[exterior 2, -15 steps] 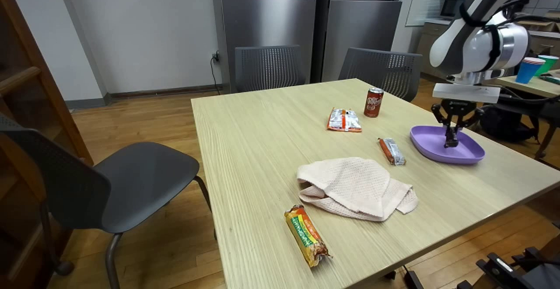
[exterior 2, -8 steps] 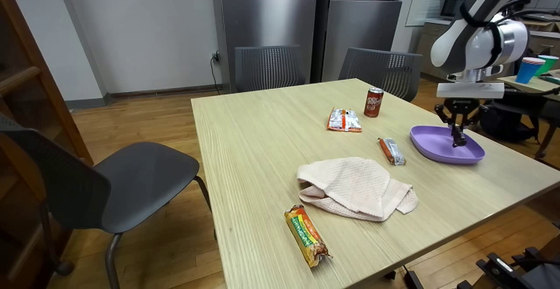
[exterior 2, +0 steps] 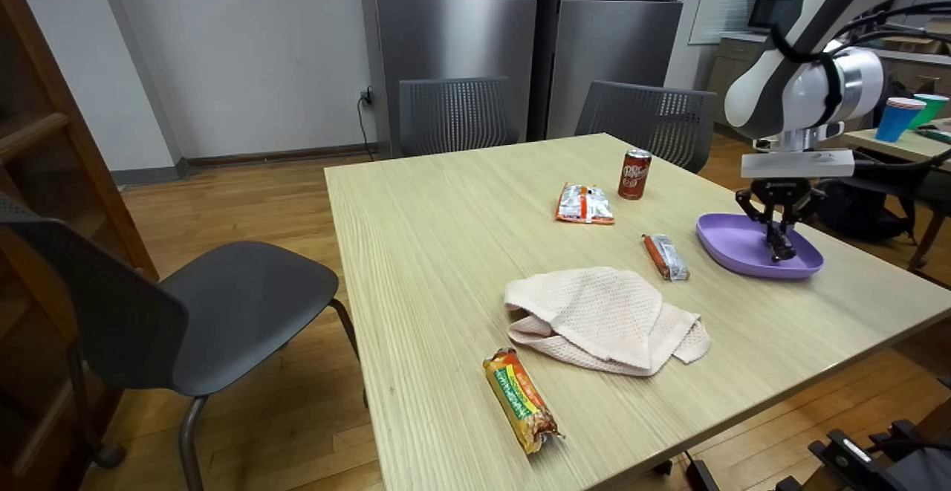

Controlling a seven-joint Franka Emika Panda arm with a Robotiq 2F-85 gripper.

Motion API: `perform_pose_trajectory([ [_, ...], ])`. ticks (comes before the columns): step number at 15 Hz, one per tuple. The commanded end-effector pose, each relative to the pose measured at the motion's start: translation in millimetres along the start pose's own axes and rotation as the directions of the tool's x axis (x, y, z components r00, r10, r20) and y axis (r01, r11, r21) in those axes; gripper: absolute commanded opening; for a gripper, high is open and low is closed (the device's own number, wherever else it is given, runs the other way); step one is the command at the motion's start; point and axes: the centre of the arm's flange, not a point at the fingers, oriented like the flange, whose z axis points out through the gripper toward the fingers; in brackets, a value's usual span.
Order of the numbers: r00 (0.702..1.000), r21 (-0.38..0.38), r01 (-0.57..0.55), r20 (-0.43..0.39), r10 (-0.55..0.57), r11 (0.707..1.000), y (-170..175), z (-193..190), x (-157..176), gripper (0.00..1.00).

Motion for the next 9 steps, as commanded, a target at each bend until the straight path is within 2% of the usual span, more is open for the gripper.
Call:
perform_pose_trajectory([
  [1, 0.999, -0.024, 0.041, 0.018, -0.041, 0.999, -2, -2, 10, 0.04],
  [3, 0.999, -0.027, 0.046, 0.021, -0.045, 0.999, -3, -3, 10, 0.04],
  [4, 0.999, -0.028, 0.047, 0.02, -0.046, 0.999, -3, -5, 9, 0.42],
  [5, 0.999, -0.024, 0.046, 0.017, -0.046, 0.999, -3, -8, 9, 0.43],
  [6, 0.998, -0.012, 0.054, 0.013, -0.054, 0.998, -3, -13, 8, 0.48],
  [9, 0.999, -0.009, 0.051, -0.009, -0.051, 0.999, -2, -26, 6, 0.71],
])
